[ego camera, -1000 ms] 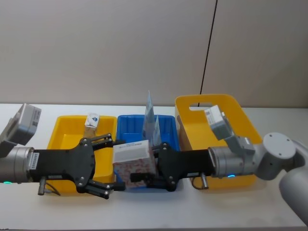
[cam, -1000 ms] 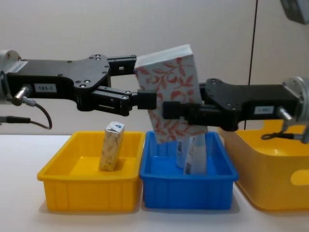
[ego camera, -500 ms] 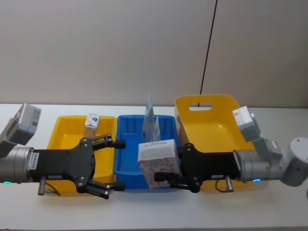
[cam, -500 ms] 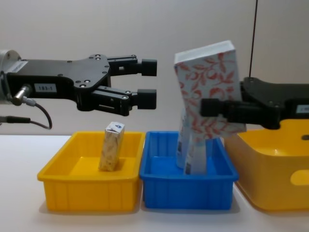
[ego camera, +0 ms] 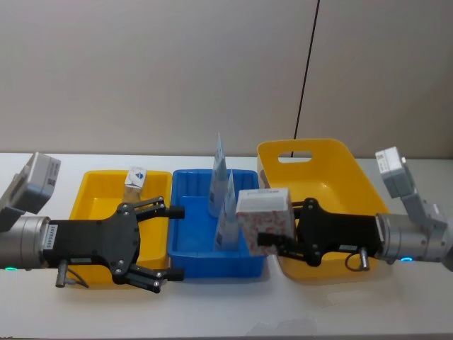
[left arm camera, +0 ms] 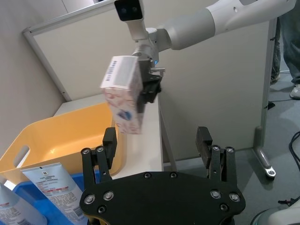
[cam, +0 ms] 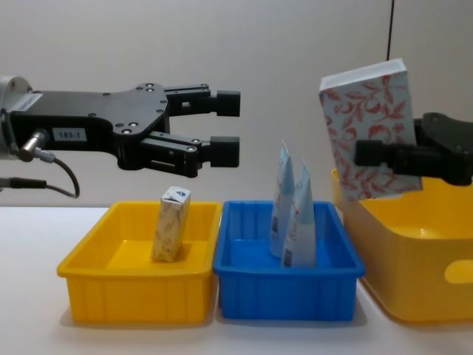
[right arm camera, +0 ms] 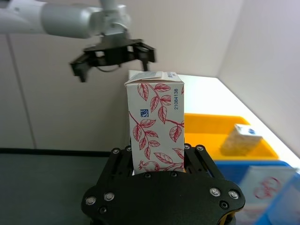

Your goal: Bimanual collaborative sorting of washing and personal care products

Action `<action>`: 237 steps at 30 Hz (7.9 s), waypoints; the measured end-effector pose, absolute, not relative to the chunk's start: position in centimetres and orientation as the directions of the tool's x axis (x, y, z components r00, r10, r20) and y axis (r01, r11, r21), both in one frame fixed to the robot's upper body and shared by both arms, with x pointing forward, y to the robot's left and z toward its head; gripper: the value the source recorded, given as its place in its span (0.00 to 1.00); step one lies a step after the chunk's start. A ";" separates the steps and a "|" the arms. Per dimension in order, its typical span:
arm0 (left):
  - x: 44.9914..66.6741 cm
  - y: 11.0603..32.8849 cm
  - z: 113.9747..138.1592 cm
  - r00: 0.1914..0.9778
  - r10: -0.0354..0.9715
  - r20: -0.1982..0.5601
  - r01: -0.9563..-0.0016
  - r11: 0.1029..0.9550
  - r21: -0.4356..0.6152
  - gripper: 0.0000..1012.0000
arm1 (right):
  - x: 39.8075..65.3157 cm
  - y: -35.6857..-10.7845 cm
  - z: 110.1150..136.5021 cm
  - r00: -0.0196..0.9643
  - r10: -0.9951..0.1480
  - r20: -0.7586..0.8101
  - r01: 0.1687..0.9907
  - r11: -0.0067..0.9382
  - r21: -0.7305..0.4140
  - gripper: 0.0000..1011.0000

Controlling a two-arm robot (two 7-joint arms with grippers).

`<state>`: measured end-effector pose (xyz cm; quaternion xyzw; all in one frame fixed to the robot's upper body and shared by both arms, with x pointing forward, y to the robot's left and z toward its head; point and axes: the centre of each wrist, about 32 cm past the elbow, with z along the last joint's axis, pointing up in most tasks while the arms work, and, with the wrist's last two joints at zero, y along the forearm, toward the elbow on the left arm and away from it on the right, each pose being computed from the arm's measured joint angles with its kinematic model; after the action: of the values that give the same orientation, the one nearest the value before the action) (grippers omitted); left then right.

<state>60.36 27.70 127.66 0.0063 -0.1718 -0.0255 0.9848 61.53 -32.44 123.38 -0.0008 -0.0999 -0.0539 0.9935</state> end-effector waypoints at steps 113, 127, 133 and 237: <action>60.4 27.7 127.7 0.940 -0.052 0.338 0.048 0.999 0.021 0.99 | 65.9 -32.3 121.9 0.466 -0.862 0.202 0.882 0.469 -0.033 0.99; 60.4 27.7 127.7 0.940 -0.052 0.338 0.048 0.999 0.021 0.99 | 60.3 -30.2 123.3 0.481 -0.866 0.137 0.871 0.489 0.032 0.99; 60.4 27.7 127.7 0.940 -0.052 0.338 0.048 0.999 0.021 0.99 | 57.2 -29.0 123.6 0.479 -0.870 0.115 0.872 0.487 0.045 0.99; 60.4 27.7 127.7 0.940 -0.052 0.338 0.048 0.999 0.021 0.99 | 57.3 -14.2 116.9 0.410 -0.885 0.222 0.912 0.394 -0.113 0.55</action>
<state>60.36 27.70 127.66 0.0063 -0.1718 -0.0255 0.9848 57.29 -14.16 116.91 -0.1087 -0.0631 -0.5397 0.8324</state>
